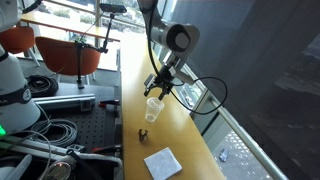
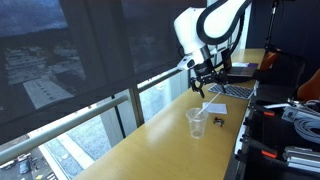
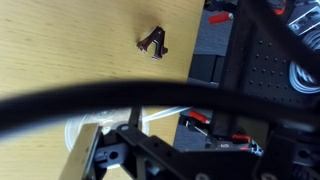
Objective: Lift the straw from the table and put it in the cup
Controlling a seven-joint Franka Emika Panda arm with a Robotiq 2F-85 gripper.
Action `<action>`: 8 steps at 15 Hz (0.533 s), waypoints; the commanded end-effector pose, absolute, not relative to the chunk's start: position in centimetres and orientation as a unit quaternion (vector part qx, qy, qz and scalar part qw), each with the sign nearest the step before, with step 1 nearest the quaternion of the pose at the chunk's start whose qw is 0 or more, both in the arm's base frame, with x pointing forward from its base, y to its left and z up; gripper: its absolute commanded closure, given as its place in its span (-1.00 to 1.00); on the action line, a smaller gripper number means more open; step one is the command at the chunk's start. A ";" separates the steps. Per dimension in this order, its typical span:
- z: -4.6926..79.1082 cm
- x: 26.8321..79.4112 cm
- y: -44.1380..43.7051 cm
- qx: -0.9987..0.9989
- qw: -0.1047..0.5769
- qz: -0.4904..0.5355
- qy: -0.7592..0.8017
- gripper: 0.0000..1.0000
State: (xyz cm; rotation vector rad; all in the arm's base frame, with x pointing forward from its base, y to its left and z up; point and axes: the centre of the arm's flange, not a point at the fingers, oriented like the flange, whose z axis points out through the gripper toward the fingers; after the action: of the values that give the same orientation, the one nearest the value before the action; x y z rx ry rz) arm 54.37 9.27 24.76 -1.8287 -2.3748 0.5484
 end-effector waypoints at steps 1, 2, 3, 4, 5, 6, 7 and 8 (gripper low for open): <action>26.9 53.6 8.6 -0.584 0.042 0.189 -0.789 -1.00; 26.9 53.7 8.5 -0.581 0.042 0.190 -0.791 -1.00; 26.8 53.8 8.4 -0.577 0.045 0.190 -0.793 -1.00; 26.5 54.0 8.3 -0.571 0.048 0.189 -0.798 -1.00; 26.2 54.3 8.3 -0.563 0.050 0.187 -0.803 -1.00; 25.6 54.7 8.2 -0.553 0.050 0.183 -0.811 -1.00; 25.3 55.0 8.1 -0.543 0.050 0.182 -0.818 -1.00; 25.0 55.2 8.0 -0.532 0.050 0.181 -0.826 -1.00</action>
State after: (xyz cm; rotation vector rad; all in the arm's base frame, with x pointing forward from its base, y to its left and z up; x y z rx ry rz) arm 54.28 8.68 25.57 -1.7104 -2.4420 0.5521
